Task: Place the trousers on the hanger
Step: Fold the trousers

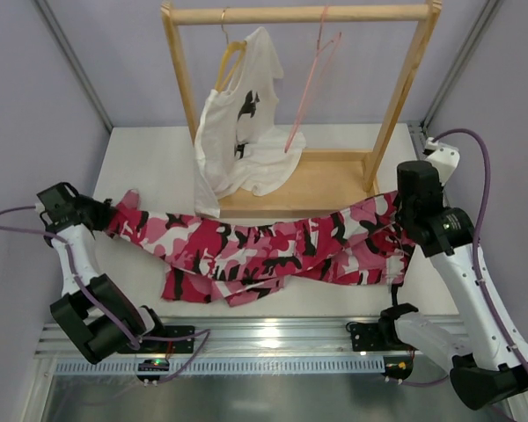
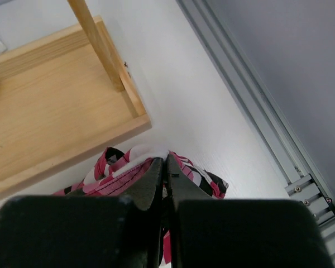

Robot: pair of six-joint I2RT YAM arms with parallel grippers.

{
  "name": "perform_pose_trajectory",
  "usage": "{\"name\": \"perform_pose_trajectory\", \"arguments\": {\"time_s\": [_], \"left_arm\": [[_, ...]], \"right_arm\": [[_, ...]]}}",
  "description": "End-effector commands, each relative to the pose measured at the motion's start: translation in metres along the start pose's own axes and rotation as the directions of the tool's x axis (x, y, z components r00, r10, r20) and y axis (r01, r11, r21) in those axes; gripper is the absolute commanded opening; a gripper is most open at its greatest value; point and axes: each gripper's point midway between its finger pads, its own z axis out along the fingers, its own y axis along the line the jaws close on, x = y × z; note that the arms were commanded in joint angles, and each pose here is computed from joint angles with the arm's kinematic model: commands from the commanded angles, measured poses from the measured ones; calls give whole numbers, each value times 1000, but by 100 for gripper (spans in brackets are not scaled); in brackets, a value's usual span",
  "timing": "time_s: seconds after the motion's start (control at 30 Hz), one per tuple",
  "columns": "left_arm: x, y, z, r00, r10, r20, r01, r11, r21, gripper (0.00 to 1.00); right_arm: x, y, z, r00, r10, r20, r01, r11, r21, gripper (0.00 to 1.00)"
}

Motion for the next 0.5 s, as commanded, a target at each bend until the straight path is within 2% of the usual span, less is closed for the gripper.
{"name": "perform_pose_trajectory", "arguments": {"time_s": [0.0, 0.13, 0.27, 0.3, 0.4, 0.47], "left_arm": [[-41, -69, -30, 989, -46, 144, 8, 967, 256, 0], [-68, -80, -55, 965, -82, 250, 22, 972, 235, 0], [-82, -90, -73, 938, -103, 332, -1, 955, 297, 0], [-94, -97, -80, 915, -111, 387, -29, 941, 337, 0], [-95, -91, -74, 903, -157, 399, 2, 932, 362, 0], [-89, -85, -58, 916, -177, 361, 30, 925, 378, 1]], "right_arm": [[-42, -26, -10, 987, 95, 133, -108, 990, 95, 3], [-43, -50, 3, 989, 100, 107, -118, 977, 176, 4], [-44, -61, 8, 986, 126, 112, -145, 972, 186, 4], [-45, -62, 11, 985, 132, 112, -152, 971, 187, 4], [-45, -58, 20, 986, 136, 98, -152, 972, 179, 4], [-46, -50, 25, 987, 129, 98, -143, 978, 150, 4]]}}
